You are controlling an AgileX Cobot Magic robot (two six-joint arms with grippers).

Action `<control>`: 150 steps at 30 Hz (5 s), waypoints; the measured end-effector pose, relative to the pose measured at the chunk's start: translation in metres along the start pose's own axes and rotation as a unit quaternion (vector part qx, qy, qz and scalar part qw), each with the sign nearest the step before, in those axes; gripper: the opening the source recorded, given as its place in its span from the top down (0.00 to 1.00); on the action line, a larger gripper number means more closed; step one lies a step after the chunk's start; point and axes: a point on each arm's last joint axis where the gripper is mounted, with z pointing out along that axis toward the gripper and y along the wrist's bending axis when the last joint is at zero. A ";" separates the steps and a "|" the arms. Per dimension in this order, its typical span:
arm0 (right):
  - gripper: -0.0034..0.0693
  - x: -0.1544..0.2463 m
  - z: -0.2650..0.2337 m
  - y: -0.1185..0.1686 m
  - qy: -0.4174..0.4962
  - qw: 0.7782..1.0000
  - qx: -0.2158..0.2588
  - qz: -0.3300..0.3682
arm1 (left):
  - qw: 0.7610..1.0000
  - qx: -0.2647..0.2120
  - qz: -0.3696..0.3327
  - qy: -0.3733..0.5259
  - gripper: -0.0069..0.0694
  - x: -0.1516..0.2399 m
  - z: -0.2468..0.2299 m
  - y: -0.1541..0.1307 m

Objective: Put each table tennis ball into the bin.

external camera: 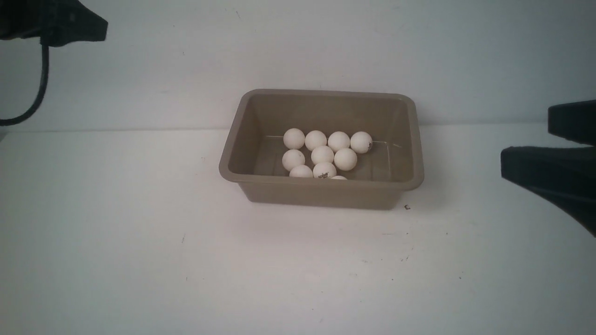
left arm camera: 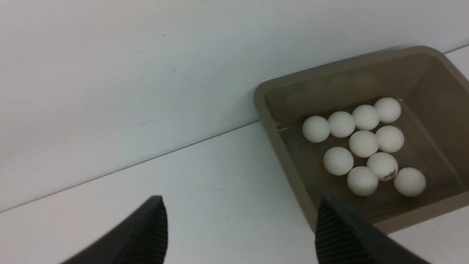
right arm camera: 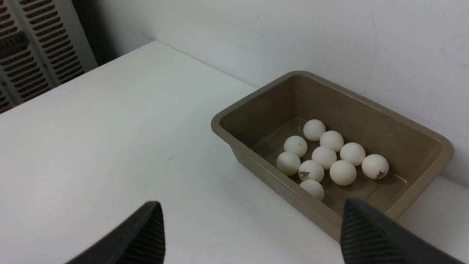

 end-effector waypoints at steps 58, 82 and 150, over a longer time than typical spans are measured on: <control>0.15 0.191 -0.046 0.027 -0.009 0.970 0.243 0.005 | 0.990 -0.041 0.053 -0.121 0.27 -0.002 -0.177 -0.102; 0.15 0.191 -0.049 0.030 -0.025 0.969 0.246 -0.002 | 0.990 0.022 0.035 -0.138 0.27 -0.004 -0.178 -0.113; 0.15 0.227 -0.028 0.019 -0.040 0.963 0.266 0.014 | 0.934 0.270 -0.063 -0.225 0.38 -0.047 -0.076 -0.083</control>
